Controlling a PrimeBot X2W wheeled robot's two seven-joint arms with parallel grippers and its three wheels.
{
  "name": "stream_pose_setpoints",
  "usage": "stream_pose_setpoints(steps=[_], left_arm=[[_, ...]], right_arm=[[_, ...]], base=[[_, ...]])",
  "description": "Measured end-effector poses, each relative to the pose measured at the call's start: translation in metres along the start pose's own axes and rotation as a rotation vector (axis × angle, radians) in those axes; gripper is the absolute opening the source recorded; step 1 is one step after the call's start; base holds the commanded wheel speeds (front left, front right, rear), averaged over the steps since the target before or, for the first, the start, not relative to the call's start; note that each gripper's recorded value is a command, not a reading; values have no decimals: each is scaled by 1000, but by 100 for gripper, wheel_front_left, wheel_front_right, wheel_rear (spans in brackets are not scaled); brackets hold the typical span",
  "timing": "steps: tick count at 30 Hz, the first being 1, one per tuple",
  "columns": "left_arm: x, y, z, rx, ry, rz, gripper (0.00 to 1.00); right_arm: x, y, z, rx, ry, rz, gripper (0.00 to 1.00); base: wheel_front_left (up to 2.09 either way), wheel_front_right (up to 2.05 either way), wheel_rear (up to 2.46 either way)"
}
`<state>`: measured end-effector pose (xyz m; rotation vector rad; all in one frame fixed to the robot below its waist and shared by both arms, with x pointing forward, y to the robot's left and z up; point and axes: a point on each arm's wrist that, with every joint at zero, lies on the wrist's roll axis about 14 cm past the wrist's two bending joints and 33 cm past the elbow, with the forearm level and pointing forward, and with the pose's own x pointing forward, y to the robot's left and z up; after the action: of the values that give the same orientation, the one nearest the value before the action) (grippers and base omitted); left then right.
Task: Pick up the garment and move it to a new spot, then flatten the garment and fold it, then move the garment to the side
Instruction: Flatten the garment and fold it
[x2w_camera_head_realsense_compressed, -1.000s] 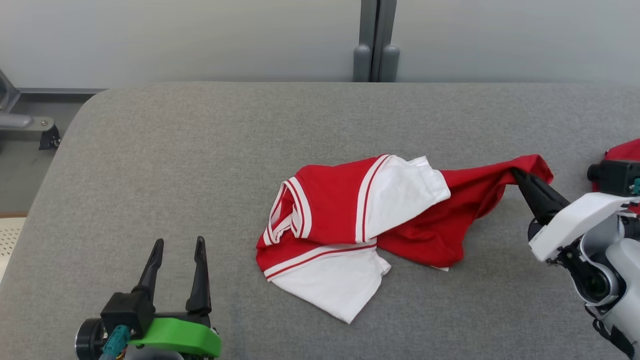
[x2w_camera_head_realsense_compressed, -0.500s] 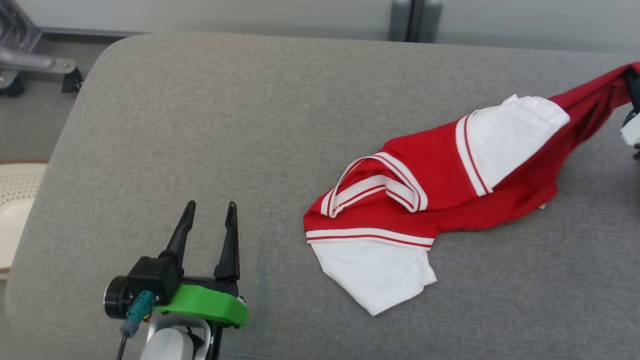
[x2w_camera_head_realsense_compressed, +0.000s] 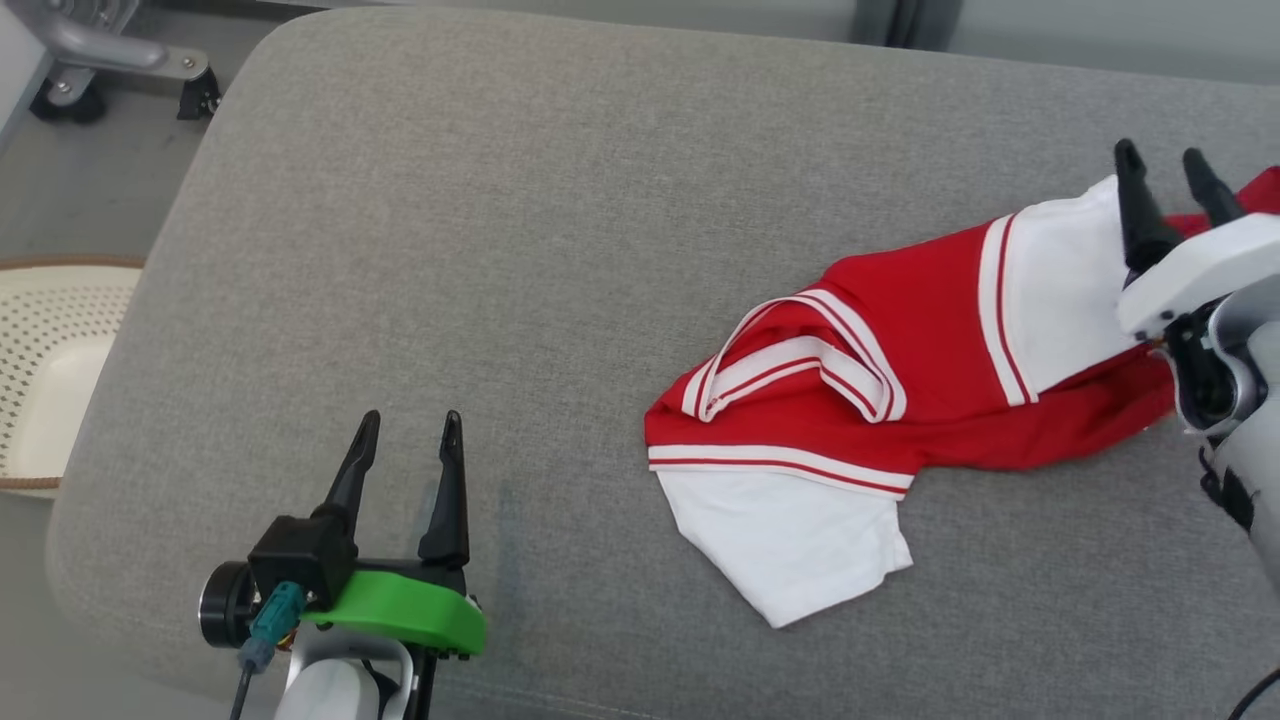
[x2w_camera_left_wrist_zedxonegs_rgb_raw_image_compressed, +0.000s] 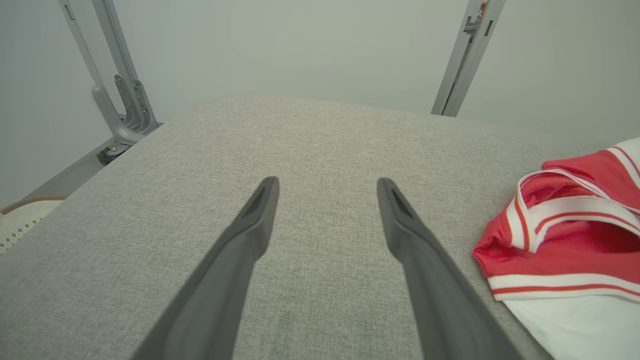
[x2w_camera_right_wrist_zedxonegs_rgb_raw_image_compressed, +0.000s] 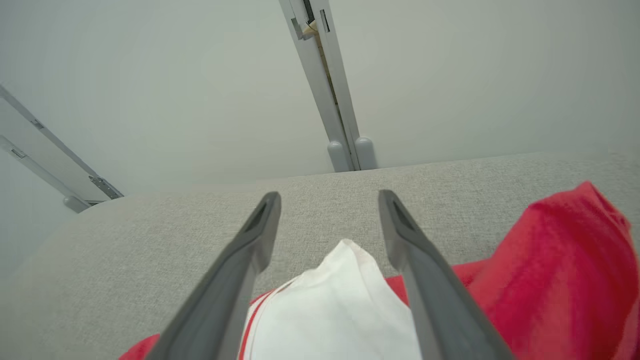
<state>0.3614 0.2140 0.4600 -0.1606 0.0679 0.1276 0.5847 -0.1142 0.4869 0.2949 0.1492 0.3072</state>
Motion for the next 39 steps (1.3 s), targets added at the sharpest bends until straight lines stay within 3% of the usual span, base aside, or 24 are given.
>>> stream_pose_setpoints(steps=[8,16,22,30,39], left_arm=[[3,-9,0,-6,-8,-41,100],[3,-42,8,-21,-34,-146,100],[0,-63,11,-27,-45,-217,100],[-1,-85,2,-21,-14,-293,100],[14,-127,-60,103,366,-448,100]], right_arm=[[-63,7,19,-1,-126,47,100],[-158,-6,15,-61,-204,-57,100],[-205,-15,8,-96,-231,-156,100],[-216,-20,11,-122,-245,-195,100],[-205,-26,14,-135,-243,-200,100]], base=[[0,0,0],[0,0,0],[0,0,0],[0,0,0],[0,0,0]])
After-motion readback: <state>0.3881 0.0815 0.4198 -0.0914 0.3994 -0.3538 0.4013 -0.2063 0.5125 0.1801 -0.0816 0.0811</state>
